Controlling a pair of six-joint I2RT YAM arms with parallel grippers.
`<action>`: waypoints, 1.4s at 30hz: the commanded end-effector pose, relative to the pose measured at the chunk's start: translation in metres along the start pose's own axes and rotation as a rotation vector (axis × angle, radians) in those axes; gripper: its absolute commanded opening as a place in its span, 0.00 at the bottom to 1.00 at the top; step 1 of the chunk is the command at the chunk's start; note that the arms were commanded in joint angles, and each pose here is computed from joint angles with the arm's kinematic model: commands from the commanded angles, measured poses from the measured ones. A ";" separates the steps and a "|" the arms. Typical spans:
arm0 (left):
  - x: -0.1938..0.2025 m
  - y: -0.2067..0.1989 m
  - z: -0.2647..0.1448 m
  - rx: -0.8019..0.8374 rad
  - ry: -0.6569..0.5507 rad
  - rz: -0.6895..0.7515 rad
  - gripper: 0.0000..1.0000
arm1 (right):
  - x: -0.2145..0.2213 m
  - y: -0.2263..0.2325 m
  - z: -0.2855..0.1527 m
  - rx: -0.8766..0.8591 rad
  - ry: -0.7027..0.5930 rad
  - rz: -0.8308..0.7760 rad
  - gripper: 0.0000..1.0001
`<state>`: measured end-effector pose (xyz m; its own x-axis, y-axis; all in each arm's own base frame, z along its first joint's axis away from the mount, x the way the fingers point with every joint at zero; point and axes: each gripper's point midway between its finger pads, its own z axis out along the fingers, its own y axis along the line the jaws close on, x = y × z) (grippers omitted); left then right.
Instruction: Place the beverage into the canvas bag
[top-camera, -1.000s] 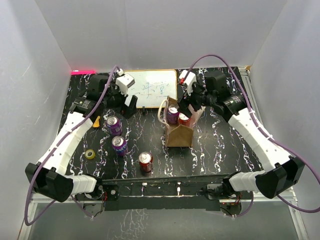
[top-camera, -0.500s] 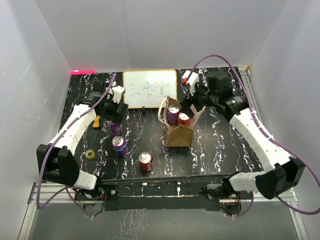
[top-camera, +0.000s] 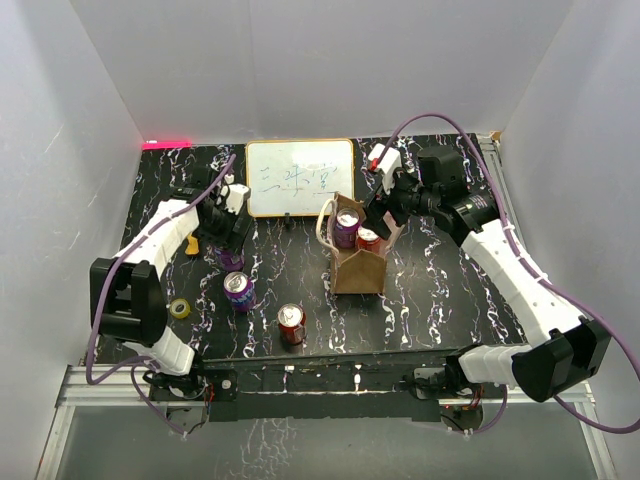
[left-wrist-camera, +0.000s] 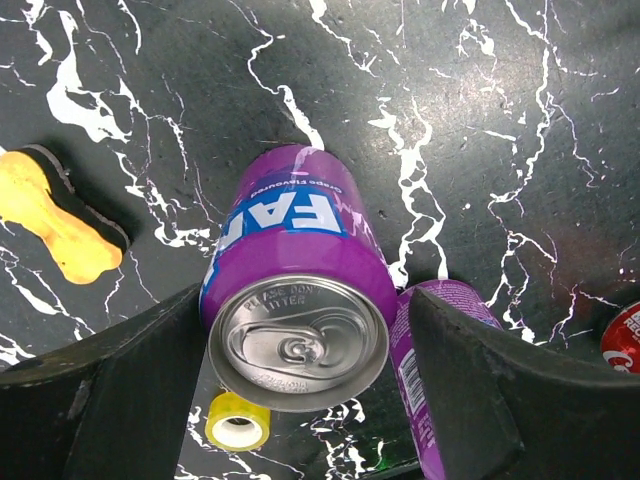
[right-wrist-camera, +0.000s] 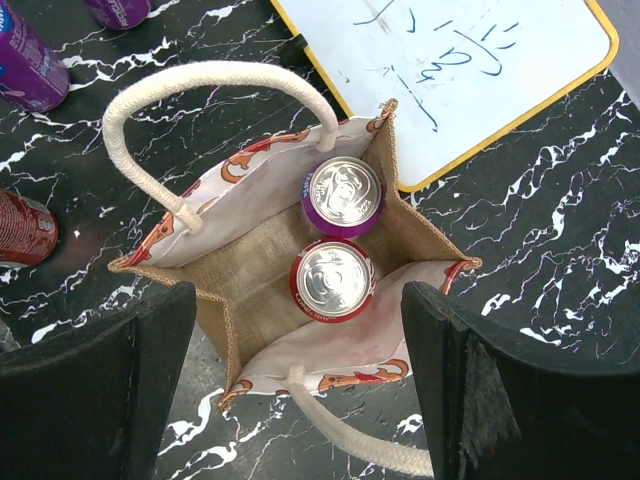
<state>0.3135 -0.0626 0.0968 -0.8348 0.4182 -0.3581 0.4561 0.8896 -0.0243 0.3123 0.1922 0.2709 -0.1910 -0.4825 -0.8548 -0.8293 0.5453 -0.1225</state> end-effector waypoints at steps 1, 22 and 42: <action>-0.002 -0.006 -0.001 0.039 -0.008 0.001 0.73 | -0.018 -0.001 -0.009 0.012 -0.074 -0.021 0.87; -0.097 -0.039 -0.114 0.129 -0.430 0.112 0.00 | -0.016 -0.014 -0.027 0.044 -0.118 0.024 0.88; -0.206 -0.177 -0.229 0.380 -0.805 0.349 0.00 | -0.004 -0.051 -0.069 0.188 -0.178 0.102 0.90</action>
<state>0.3461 -0.2248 0.3387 -0.3615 0.3425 -0.8672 0.7587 0.6486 -0.0601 0.3185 0.1240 0.2895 -0.2479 -0.3372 -0.9082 -0.7102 0.7009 -0.0664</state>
